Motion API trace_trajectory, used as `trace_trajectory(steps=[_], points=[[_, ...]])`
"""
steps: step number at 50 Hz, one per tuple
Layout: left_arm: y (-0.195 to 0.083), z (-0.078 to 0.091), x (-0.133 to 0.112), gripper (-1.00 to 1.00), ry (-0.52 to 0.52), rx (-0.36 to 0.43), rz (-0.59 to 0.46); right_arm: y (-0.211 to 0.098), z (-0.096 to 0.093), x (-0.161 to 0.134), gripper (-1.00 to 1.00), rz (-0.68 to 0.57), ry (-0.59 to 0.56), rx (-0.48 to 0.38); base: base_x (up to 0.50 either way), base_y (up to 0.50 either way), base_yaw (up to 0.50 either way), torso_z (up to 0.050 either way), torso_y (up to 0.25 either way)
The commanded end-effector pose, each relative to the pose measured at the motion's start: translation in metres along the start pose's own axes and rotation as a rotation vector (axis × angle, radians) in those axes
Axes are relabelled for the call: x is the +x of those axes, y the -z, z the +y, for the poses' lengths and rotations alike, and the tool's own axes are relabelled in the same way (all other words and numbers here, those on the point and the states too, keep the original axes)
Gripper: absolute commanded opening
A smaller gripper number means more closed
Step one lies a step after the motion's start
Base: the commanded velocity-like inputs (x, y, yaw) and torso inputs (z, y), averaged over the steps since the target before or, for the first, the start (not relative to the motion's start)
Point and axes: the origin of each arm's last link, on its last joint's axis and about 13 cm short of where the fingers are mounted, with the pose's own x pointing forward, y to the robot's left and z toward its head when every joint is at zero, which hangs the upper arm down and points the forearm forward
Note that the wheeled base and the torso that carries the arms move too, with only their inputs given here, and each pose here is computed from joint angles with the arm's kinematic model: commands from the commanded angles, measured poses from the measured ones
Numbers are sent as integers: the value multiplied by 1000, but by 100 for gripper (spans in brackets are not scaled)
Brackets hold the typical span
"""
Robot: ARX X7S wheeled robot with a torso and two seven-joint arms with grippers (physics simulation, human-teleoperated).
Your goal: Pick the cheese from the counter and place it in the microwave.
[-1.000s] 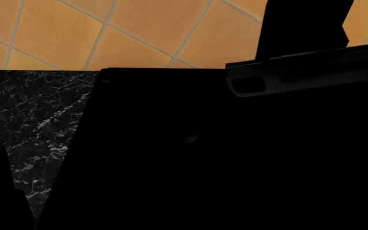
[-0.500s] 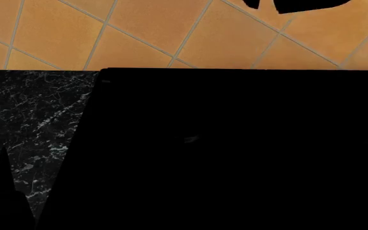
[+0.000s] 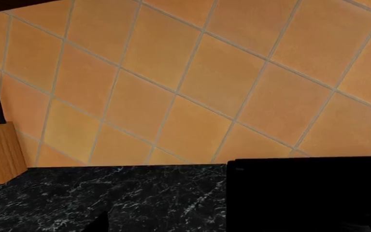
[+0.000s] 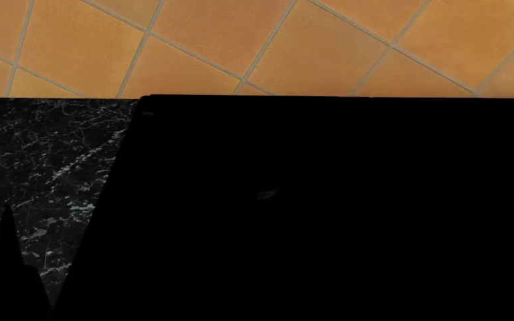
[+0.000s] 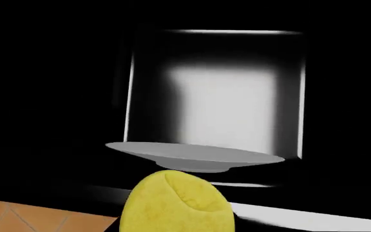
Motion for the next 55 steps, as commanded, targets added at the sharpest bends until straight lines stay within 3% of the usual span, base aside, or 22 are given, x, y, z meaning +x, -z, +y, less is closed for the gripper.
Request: trace_trajectory(steps=[1,11,38,55], points=[[-4,-2,0,100,63,-58,11,-20,2,16,-100,-62,-36,-39,0,0,0,0,0],[-3,-3,1,100,58,-61,15,-34,0,27,-100,-41,-79,19,0,0,0,0,0],[-3,-4,3,100,58,-63,16,-72,-4,63,-100,-55,-38,-37,0,0,0,0,0],[-1,-4,2,100,55,-61,22,-85,-10,97,-100,65,-13,-59,0,0,0,0,0]])
